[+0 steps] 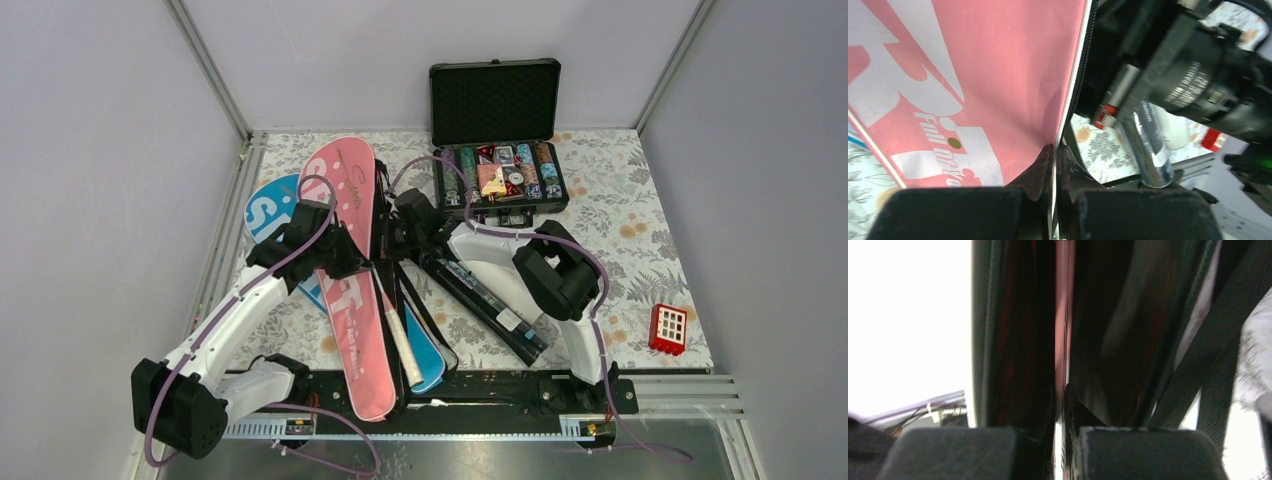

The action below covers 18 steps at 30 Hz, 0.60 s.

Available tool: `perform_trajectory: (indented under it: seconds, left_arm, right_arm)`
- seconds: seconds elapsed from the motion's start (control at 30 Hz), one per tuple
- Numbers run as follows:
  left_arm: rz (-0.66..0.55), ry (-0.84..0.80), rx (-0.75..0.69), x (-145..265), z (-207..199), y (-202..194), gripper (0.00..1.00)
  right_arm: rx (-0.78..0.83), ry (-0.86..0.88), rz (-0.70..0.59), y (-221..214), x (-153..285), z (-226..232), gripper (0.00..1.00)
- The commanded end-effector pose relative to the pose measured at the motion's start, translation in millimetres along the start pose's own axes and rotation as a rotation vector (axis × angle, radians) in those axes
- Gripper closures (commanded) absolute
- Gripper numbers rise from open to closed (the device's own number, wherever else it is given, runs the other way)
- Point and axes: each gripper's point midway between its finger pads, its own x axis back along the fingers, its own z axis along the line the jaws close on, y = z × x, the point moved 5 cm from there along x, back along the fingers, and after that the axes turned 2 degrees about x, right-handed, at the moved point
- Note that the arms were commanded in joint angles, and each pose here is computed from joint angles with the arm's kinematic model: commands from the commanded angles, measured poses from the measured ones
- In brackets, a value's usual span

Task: Pack up the badminton gear
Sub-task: Place the racket in the racket bag.

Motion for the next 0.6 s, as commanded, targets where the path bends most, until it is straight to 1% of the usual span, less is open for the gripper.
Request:
perform_trajectory:
  seconds: [0.0, 0.17, 0.3, 0.33, 0.4, 0.47, 0.5, 0.57]
  left_arm:
    - [-0.007, -0.194, 0.119, 11.5, -26.8, -0.1, 1.00]
    - [-0.016, -0.244, 0.240, 10.2, -28.5, -2.1, 1.00]
    - [-0.034, -0.221, 0.306, 0.5, -20.8, -3.1, 1.00]
    - [-0.044, -0.214, 0.320, -1.6, -18.1, -3.1, 1.00]
    - [-0.072, -0.210, 0.353, -3.5, -14.5, -0.9, 1.00]
    - [-0.098, -0.212, 0.382, -4.1, -11.1, 1.3, 1.00]
    - [-0.114, -0.208, 0.388, -3.8, -9.7, 3.2, 0.95]
    - [-0.122, -0.195, 0.393, -3.8, -8.4, 6.2, 0.76]
  right_arm:
    - [0.089, 0.016, -0.255, 50.4, -8.7, 20.0, 1.00]
    - [0.062, -0.055, -0.372, 61.3, -13.3, 6.2, 1.00]
    - [0.038, -0.075, -0.418, 63.3, -11.2, 9.0, 1.00]
    - [0.034, -0.078, -0.412, 60.7, -11.3, 10.4, 0.98]
    - [0.038, -0.095, -0.414, 57.8, -9.4, 13.2, 0.88]
    - [0.042, -0.115, -0.374, 50.9, -4.8, 14.4, 0.75]
    - [0.033, -0.137, -0.354, 46.3, -0.8, 11.9, 0.67]
    - [0.028, -0.173, -0.322, 37.6, 10.4, 7.9, 0.57]
